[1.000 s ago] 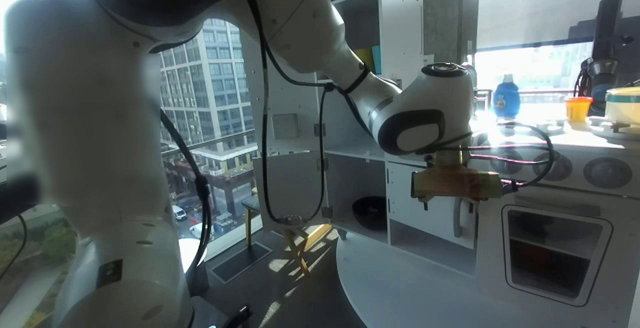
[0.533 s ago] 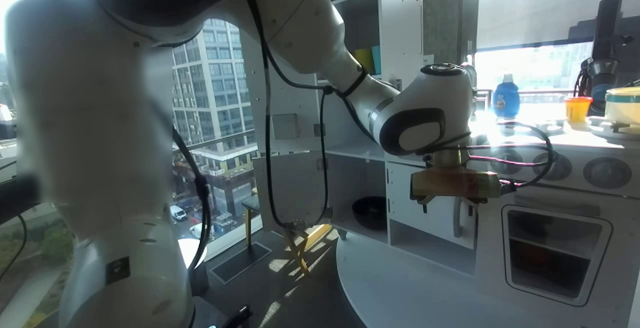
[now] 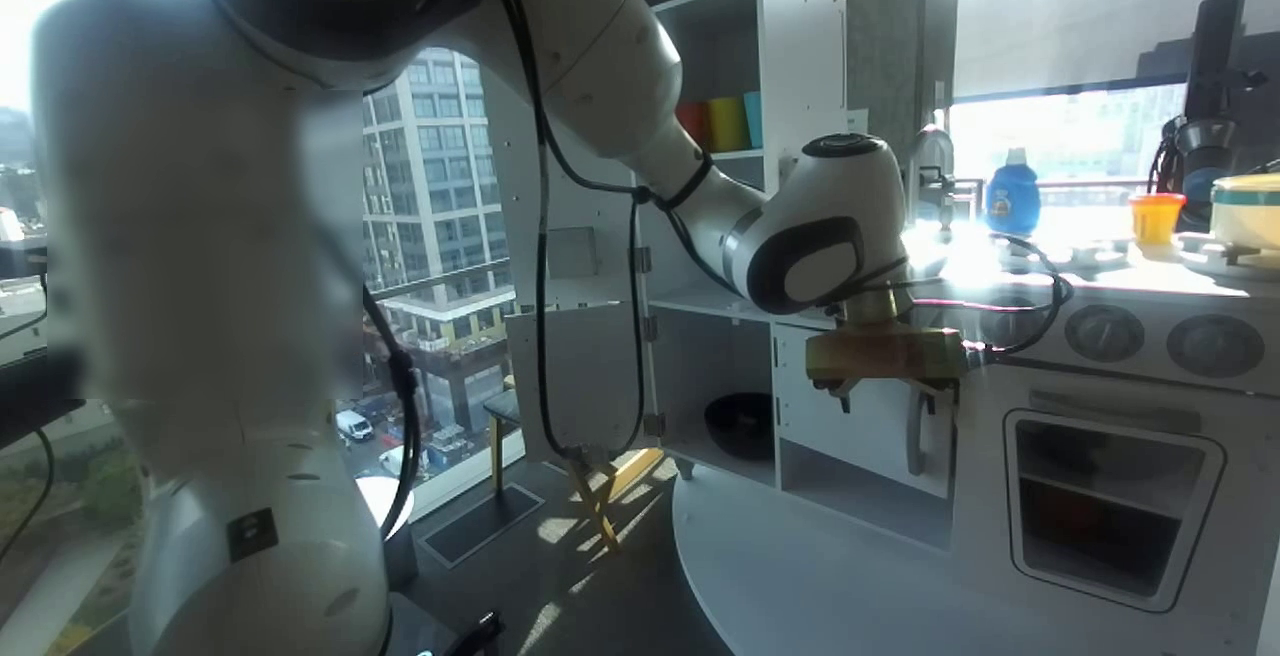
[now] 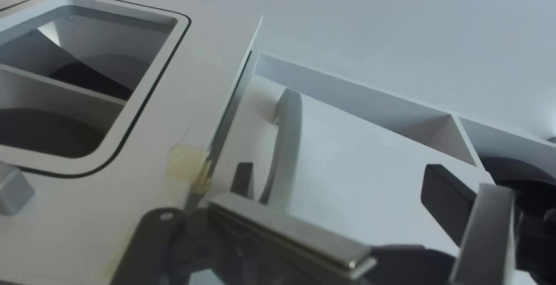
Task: Open all the cabinet doors
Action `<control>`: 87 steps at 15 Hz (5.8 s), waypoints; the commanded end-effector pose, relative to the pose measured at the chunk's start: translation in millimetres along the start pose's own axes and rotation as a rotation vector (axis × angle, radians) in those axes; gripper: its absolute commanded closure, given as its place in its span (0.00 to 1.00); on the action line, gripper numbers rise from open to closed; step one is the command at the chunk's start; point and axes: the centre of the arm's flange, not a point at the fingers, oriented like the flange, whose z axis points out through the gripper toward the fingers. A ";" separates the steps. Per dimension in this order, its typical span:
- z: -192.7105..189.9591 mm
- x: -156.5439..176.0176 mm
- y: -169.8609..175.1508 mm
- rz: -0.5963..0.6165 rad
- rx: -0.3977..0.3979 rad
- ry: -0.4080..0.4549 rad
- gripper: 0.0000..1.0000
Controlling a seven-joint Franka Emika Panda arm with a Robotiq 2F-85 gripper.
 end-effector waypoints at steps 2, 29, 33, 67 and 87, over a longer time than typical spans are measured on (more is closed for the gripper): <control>-3.0 0.9 -8.6 -0.020 0.001 -0.018 0.00; -139.8 -7.5 -2.7 0.386 -0.132 -0.318 0.00; -132.2 18.2 -6.3 0.557 -0.159 -0.267 0.00; -37.8 91.5 45.7 0.068 0.053 -0.261 0.00; -36.8 -2.6 -49.4 -0.100 0.205 -0.454 0.00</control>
